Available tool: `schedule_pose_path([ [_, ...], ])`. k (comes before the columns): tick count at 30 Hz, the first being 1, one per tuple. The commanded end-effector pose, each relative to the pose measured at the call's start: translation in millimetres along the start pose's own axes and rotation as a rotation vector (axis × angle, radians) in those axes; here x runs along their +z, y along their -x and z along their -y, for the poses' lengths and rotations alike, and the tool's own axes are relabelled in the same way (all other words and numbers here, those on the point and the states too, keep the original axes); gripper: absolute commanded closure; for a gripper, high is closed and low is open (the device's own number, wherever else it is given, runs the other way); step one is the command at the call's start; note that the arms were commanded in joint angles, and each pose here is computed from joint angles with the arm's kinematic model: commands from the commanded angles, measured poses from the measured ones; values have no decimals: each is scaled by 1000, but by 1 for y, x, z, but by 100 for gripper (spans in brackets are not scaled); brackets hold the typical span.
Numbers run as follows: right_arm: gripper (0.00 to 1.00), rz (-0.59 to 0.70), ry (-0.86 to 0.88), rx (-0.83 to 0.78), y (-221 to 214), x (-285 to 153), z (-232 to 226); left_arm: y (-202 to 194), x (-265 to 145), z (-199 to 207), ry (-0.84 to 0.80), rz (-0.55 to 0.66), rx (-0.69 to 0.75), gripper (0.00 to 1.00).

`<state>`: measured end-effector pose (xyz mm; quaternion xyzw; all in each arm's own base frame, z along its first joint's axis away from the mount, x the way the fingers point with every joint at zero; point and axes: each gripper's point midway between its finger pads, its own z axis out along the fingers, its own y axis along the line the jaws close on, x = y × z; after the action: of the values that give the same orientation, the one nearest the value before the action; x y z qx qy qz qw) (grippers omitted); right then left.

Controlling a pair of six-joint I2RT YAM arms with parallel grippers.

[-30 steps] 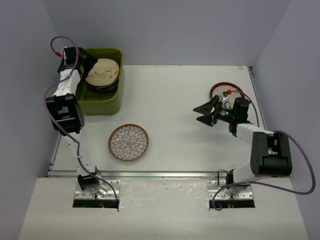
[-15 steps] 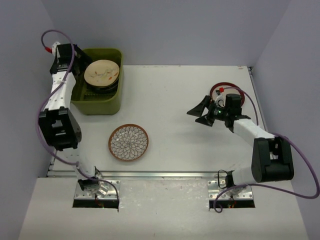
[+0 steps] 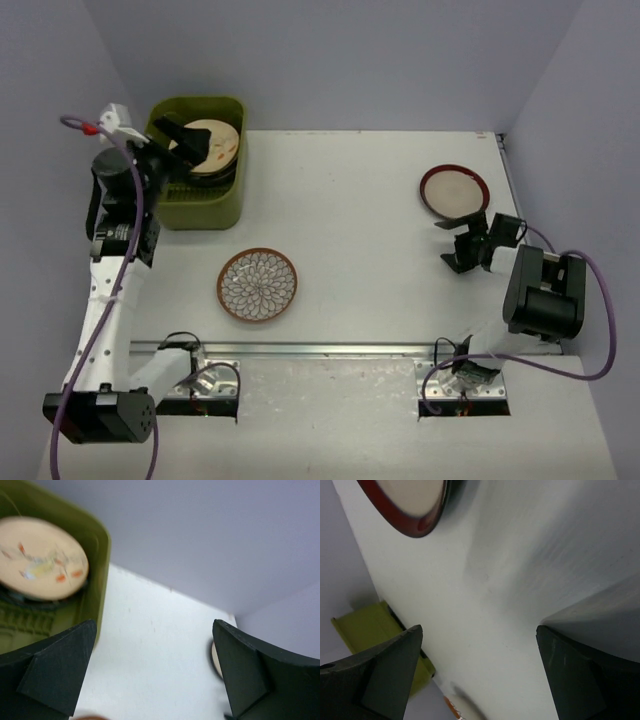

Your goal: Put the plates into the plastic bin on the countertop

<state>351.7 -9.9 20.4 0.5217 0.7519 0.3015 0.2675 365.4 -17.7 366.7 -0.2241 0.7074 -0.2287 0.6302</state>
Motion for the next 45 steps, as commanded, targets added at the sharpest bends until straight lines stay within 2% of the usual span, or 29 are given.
schedule_pose_path([
  [1,1,270,-51,166,60,15,16,-96,-10,12,-87,-248,49,0],
  [3,2,312,-111,195,77,26,27,-108,-17,7,-76,-274,73,0],
  [6,4,308,-244,258,87,35,57,-117,-26,5,-72,-301,101,0],
  [9,15,311,-280,298,95,41,73,-125,-33,7,-83,-327,127,0],
  [11,18,273,-297,287,92,48,80,-126,-34,7,-88,-332,137,0],
  [13,43,211,-297,254,95,61,76,-128,-35,5,-86,-348,150,0],
  [14,51,198,-296,244,94,63,77,-128,-35,5,-86,-347,155,0],
  [19,100,169,-343,212,93,60,79,-127,-36,3,-77,-340,164,0],
  [21,100,139,-352,183,90,61,80,-127,-36,3,-77,-340,164,0],
  [23,100,89,-277,151,83,63,68,-130,-35,2,-82,-345,163,0],
  [26,100,68,-70,90,70,50,31,-143,-33,5,-120,-384,140,0],
  [29,100,63,196,-45,58,23,-28,-161,-30,14,-189,-447,78,0],
  [32,100,-11,327,-148,32,2,-59,-175,-26,27,-271,-495,14,0],
  [35,100,-108,414,-235,0,-16,-78,-193,-21,32,-309,-552,-46,0],
  [36,100,-105,420,-246,-2,-19,-79,-198,-20,32,-304,-568,-54,0],
  [45,100,-383,538,-473,-97,-44,-112,-225,-2,61,-326,-615,-45,0],
])
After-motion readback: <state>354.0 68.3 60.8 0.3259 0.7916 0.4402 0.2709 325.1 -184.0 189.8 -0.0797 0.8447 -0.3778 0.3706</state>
